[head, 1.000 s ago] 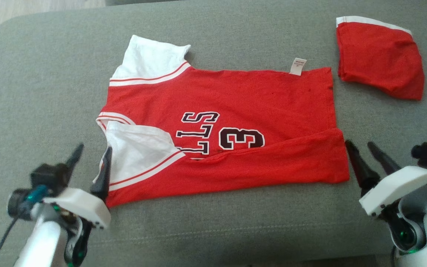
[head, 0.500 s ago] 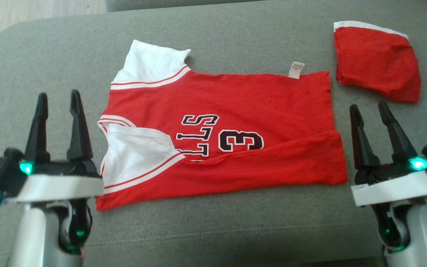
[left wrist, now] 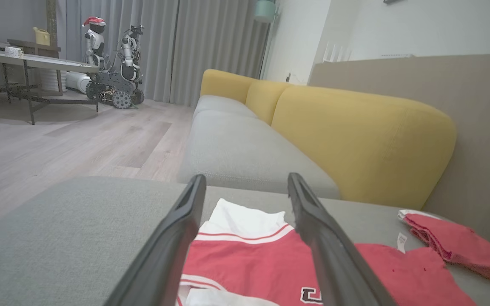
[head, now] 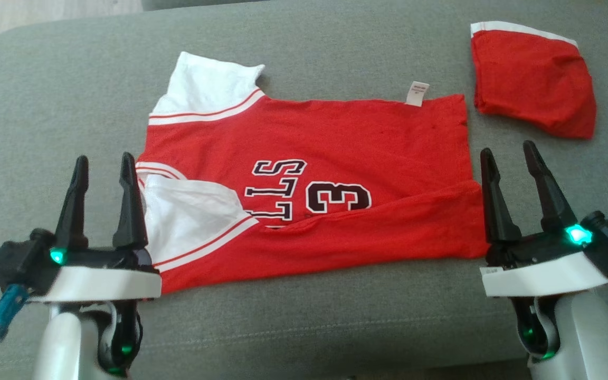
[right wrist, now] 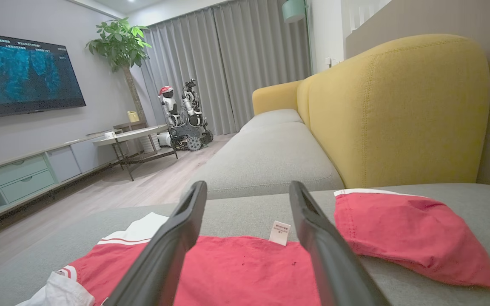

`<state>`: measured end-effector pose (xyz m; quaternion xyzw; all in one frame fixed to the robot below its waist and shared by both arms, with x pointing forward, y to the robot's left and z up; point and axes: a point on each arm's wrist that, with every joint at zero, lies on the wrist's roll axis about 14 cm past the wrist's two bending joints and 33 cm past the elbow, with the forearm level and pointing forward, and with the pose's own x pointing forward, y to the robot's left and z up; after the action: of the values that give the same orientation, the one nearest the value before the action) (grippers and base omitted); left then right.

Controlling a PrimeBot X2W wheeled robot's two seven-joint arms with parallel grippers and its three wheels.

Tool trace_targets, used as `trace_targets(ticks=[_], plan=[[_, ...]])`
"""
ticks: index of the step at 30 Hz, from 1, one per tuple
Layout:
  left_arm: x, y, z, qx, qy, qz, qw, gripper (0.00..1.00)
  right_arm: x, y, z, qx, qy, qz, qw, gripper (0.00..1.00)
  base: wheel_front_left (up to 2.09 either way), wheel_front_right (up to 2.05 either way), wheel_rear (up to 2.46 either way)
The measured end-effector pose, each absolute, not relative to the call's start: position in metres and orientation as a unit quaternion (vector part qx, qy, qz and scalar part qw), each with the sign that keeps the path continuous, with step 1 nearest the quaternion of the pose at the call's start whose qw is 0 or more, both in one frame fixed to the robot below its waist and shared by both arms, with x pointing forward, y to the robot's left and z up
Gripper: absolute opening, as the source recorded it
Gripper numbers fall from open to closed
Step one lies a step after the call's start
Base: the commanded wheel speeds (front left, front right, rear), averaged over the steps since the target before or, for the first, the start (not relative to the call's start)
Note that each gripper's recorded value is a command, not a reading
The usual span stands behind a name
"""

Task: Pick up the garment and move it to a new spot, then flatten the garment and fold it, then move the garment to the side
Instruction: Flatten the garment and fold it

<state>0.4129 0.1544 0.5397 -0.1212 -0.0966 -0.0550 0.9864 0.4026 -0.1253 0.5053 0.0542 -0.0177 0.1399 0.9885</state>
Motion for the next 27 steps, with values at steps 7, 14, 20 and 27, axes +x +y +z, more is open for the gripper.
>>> trace_targets(ticks=[7,14,20,27], plan=[[0.438,0.141,0.507,-0.068,-0.048,-0.089,0.993,1.0,0.414,-0.126,0.504,0.048,-0.009,0.138,0.989,1.0,0.0,0.0,0.0],[0.514,0.14,0.487,0.021,0.044,-0.14,0.989,1.0,0.441,-0.12,0.496,0.031,0.015,0.147,0.989,1.0,0.0,0.0,0.0],[0.569,0.127,0.462,0.06,0.134,-0.191,0.97,1.0,0.46,-0.127,0.491,0.021,0.015,0.139,0.99,1.0,0.0,0.0,0.0],[0.609,0.126,0.418,0.103,0.228,-0.217,0.943,1.0,0.465,-0.137,0.473,0.021,0.032,0.121,0.992,1.0,0.0,0.0,0.0]])
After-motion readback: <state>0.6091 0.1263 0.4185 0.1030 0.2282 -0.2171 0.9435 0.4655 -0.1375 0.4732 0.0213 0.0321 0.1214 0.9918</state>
